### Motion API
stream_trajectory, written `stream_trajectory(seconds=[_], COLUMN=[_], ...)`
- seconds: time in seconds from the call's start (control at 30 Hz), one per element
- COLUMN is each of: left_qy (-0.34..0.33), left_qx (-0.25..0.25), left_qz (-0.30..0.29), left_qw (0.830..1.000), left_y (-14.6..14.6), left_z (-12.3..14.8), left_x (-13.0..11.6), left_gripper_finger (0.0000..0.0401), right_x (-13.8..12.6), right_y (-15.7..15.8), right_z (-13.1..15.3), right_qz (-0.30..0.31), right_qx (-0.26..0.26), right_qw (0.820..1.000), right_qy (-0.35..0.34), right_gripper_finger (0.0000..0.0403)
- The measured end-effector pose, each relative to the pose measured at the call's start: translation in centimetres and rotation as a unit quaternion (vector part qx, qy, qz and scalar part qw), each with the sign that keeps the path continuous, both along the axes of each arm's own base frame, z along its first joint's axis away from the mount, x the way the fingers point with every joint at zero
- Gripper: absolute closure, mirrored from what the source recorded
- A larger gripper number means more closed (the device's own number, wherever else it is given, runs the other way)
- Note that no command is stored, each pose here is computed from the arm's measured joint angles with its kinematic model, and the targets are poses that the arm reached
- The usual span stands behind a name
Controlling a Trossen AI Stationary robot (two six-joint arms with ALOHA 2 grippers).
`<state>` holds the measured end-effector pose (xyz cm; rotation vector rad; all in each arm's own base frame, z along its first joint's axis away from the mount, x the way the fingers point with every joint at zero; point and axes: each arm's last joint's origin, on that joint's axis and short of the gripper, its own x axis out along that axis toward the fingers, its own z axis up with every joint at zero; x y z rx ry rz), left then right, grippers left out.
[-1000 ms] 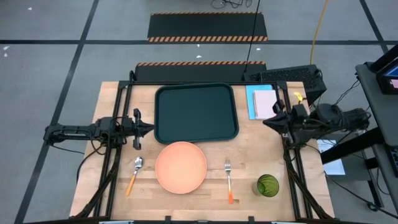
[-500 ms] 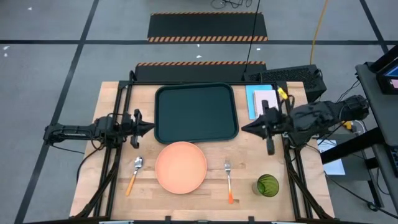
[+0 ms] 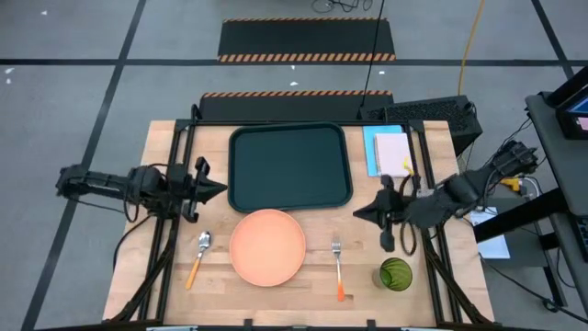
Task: Pick and place plate/cup/fork/spoon on tray
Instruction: Put the green cup on the black serving tray
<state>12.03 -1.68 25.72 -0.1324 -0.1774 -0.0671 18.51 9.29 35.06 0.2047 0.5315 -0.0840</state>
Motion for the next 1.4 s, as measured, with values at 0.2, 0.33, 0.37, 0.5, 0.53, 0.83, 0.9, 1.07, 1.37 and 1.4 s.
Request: stream_trajectory(seconds=[0.2,0.33,0.37,0.5,0.53,0.83,0.9,1.07,1.37,1.4], left_qy=[0.061,0.108,0.115,0.146,0.158,0.213,0.209,0.202,0.199,0.198], left_qx=[0.038,0.073,0.080,0.104,0.113,0.143,0.141,0.142,0.145,0.144], left_qz=[-0.043,-0.079,-0.086,-0.115,-0.121,-0.154,-0.158,-0.167,-0.174,-0.175], left_qw=[0.996,0.988,0.986,0.977,0.974,0.954,0.955,0.955,0.954,0.954], left_y=[-2.1,-4.4,-5.0,-7.4,-8.0,-11.6,-12.1,-12.8,-13.7,-13.8], left_z=[2.3,2.5,2.7,4.3,4.6,4.9,5.3,5.7,5.7,5.7], left_x=[3.5,6.5,7.2,9.8,10.4,13.9,14.1,14.0,13.5,13.4], left_gripper_finger=[0.0391,0.0391,0.0391,0.0391,0.0391,0.0391,0.0391,0.0391,0.0391,0.0391], right_x=[0.0,0.0,0.0,0.1,0.1,0.8,1.0,1.3,0.6,0.4], right_y=[1.7,3.4,3.7,5.1,5.5,9.2,10.4,13.3,16.8,16.8], right_z=[-2.5,-3.3,-3.6,-4.2,-4.1,-1.6,-1.4,-0.4,-1.5,-1.6], right_qz=[0.004,0.018,0.018,0.022,0.021,0.021,0.021,0.017,0.027,0.022], right_qx=[0.048,0.076,0.080,0.102,0.105,0.094,0.092,0.107,0.125,0.124], right_qw=[0.998,0.995,0.994,0.990,0.989,0.974,0.966,0.947,0.912,0.909], right_qy=[0.044,0.069,0.074,0.099,0.103,0.203,0.241,0.302,0.389,0.397], right_gripper_finger=[0.0403,0.0403,0.0403,0.0403,0.0403,0.0403,0.0403,0.0403,0.0387,0.0379])
